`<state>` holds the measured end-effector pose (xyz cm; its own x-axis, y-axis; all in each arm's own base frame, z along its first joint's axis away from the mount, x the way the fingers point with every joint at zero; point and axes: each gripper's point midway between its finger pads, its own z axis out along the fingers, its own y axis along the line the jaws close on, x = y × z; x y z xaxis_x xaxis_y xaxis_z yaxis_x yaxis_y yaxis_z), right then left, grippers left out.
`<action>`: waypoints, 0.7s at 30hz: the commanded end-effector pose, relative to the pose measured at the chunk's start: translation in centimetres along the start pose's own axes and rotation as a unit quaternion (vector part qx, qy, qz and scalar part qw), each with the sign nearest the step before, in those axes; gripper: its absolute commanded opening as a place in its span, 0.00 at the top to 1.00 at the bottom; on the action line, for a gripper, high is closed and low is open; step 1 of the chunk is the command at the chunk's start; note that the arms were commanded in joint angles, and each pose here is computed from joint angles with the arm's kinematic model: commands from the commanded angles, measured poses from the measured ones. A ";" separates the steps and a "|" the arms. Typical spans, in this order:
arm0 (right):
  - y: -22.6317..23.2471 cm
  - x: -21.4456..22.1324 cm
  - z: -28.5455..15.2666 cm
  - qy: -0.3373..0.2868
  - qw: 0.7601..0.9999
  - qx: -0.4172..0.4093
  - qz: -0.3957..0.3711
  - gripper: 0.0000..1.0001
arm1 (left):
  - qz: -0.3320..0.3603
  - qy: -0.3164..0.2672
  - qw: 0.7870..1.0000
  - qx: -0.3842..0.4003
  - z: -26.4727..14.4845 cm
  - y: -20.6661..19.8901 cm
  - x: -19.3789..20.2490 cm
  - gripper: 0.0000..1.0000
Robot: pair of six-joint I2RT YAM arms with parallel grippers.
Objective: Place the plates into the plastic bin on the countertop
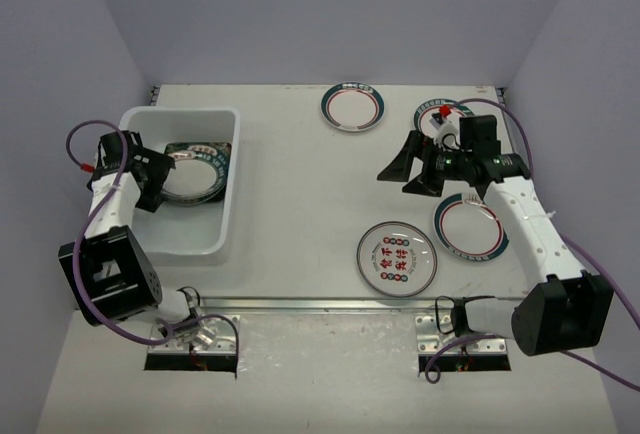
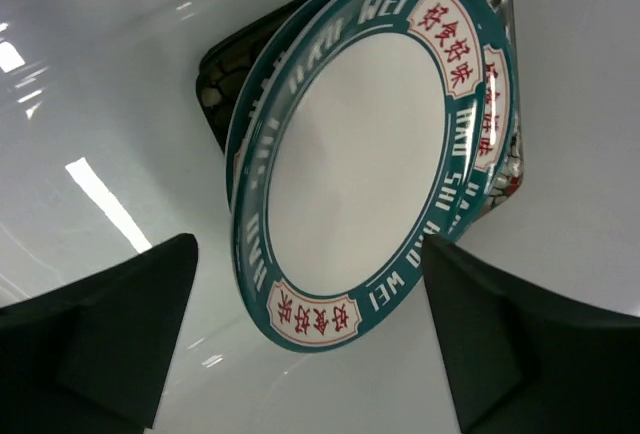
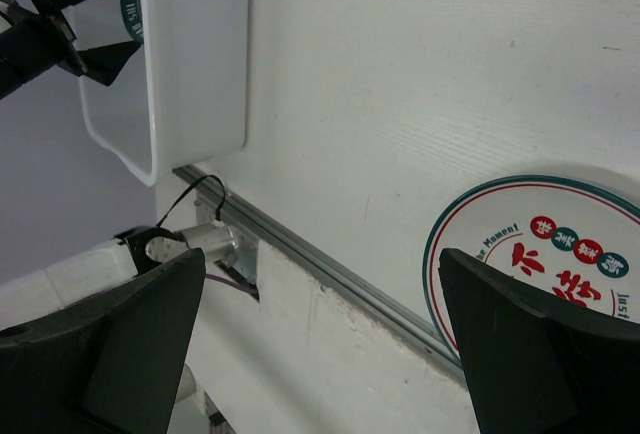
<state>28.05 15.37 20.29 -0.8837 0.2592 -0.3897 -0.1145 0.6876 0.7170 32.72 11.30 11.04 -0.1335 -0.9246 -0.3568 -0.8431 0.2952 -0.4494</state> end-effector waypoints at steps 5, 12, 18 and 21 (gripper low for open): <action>-1.7 -0.7 0.3 -0.008 0.999 0.041 -0.016 0.01 | 0.096 0.019 0.995 0.011 -2.9 -1.9 1.4 0.00; -0.9 -2.6 -0.6 -0.035 0.998 0.056 -0.017 0.01 | 0.144 -0.037 0.984 0.100 -10.3 -5.6 -0.1 0.00; 1.7 -4.5 -3.0 -0.095 0.994 0.051 -0.010 0.01 | 0.273 0.014 0.892 0.361 -20.8 -18.0 8.5 0.00; 1.0 -5.3 -4.8 -0.151 0.984 0.097 0.016 0.01 | 0.340 0.110 0.855 0.376 -19.8 -19.7 17.5 0.00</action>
<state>29.73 13.56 21.76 -0.8366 0.3266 -0.4398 -0.0429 0.7613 0.6469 35.57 -5.34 31.45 -0.4276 -0.6326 -0.6457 -0.2149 0.7650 -0.6071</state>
